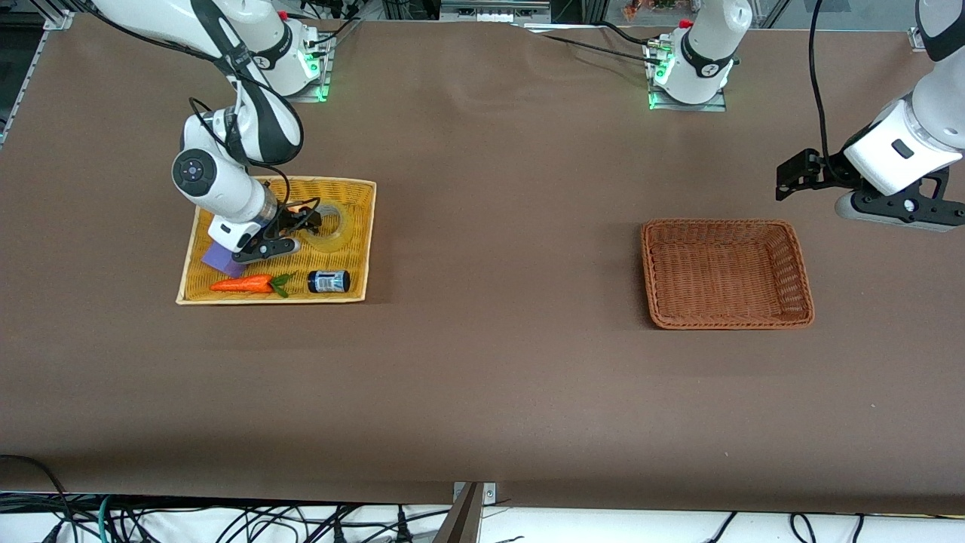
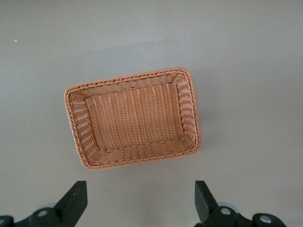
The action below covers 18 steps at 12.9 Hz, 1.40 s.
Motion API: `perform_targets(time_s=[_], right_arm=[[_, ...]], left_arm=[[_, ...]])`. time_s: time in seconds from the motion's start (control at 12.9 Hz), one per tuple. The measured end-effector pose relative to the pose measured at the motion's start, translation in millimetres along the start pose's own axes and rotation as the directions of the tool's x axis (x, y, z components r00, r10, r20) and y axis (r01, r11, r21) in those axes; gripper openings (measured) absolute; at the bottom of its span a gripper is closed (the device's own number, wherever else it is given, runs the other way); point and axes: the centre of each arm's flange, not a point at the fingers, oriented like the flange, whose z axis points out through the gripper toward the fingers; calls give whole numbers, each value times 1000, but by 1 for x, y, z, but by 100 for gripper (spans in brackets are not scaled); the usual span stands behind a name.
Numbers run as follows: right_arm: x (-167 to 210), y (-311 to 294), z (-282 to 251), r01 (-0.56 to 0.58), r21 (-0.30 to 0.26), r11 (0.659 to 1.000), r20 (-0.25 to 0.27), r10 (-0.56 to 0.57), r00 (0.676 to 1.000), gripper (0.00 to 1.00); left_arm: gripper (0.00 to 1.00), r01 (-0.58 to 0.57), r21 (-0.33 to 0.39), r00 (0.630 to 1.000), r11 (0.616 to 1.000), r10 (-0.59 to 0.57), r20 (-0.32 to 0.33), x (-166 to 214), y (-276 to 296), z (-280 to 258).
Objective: Transfer tape with both arms
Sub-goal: 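Reach the right gripper down over the tape roll in the yellow tray, then grasp the tape roll with the right gripper and carry it toward the basket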
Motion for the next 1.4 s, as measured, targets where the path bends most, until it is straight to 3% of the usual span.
perform_targets(time_s=[0.16,0.62,1.09,1.4], right_arm=[[-3,0,5,0,0,1000,2,0,1000,96],[5,-3,-7,-3,2,1000,10,3,1000,22],[60,-36,-110,-37,12,999,107,36,994,22],[80,-188,-128,-140,9,990,106,138,985,22]], left_arm=[[100,0,0,1000,1000,0,0,0,0,0],[100,0,0,1000,1000,0,1,0,0,0],[100,-4,0,1000,1000,4,1,0,2,0],[100,-5,0,1000,1000,5,1,0,3,0]])
